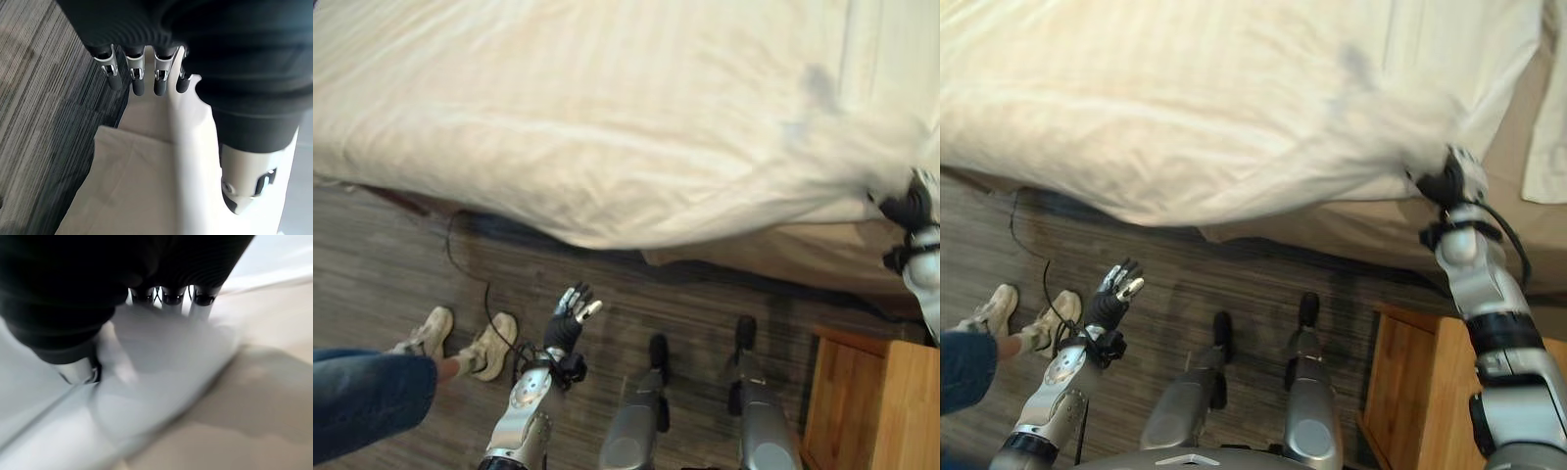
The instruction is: Making the bed.
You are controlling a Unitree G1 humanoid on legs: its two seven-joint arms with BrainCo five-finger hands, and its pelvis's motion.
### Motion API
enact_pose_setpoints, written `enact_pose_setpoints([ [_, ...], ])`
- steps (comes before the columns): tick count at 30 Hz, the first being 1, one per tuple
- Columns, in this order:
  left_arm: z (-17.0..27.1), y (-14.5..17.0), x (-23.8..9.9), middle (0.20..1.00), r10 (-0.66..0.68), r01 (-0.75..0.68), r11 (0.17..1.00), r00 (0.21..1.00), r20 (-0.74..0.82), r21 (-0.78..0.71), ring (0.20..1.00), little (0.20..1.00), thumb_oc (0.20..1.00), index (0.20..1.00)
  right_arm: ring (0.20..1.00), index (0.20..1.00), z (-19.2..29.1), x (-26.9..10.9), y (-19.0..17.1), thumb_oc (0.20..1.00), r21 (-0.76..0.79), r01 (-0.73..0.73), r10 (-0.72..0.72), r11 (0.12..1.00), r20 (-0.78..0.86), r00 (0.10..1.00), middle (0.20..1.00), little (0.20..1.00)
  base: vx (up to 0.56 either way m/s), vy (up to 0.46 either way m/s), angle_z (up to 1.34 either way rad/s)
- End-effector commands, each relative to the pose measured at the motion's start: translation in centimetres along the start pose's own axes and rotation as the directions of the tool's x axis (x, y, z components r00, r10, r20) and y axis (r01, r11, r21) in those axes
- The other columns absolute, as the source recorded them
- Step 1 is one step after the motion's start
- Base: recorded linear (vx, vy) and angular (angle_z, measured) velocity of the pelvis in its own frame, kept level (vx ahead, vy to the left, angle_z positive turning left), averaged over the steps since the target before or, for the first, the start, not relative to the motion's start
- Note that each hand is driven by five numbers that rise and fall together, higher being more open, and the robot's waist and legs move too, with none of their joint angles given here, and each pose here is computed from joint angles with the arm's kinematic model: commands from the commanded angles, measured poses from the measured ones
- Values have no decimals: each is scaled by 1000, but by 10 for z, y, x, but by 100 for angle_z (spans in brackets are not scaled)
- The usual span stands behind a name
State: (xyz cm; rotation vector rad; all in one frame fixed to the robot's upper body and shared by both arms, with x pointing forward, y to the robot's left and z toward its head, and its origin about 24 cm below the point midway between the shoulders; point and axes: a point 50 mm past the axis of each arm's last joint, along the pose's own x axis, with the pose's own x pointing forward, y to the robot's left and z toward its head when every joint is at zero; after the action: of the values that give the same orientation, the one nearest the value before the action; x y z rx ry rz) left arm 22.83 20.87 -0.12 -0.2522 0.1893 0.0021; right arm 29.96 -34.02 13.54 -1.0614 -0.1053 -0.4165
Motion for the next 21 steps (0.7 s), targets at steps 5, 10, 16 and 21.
enact_pose_setpoints([
  [5, -2, 4, -8, 1000, -36, 36, 999, 999, 12, 18, 1000, 1000, 1000, 1000, 1000, 1000, -134, -105, 41, 1000, -21, -338, 259, 941, -600, 757, 1000, 1000, 41, 6, 7],
  [10, -1, 4, -7, 1000, -48, 48, 998, 999, 13, 36, 1000, 1000, 1000, 1000, 1000, 1000, -157, -155, 64, 1000, -7, -563, 392, 826, -710, 585, 1000, 1000, 14, -4, 1],
  [16, -4, 4, -6, 1000, -62, 62, 996, 998, -1, 59, 1000, 1000, 1000, 1000, 1000, 1000, -182, -201, 51, 1000, 4, -668, 389, 744, -815, 430, 1000, 1000, 56, -17, 2],
  [21, -9, 9, -8, 1000, -45, 47, 997, 999, -28, 60, 1000, 1000, 1000, 1000, 1000, 1000, -206, -234, 12, 1000, 10, -654, 277, 757, -911, 307, 1000, 1000, 58, -8, -2],
])
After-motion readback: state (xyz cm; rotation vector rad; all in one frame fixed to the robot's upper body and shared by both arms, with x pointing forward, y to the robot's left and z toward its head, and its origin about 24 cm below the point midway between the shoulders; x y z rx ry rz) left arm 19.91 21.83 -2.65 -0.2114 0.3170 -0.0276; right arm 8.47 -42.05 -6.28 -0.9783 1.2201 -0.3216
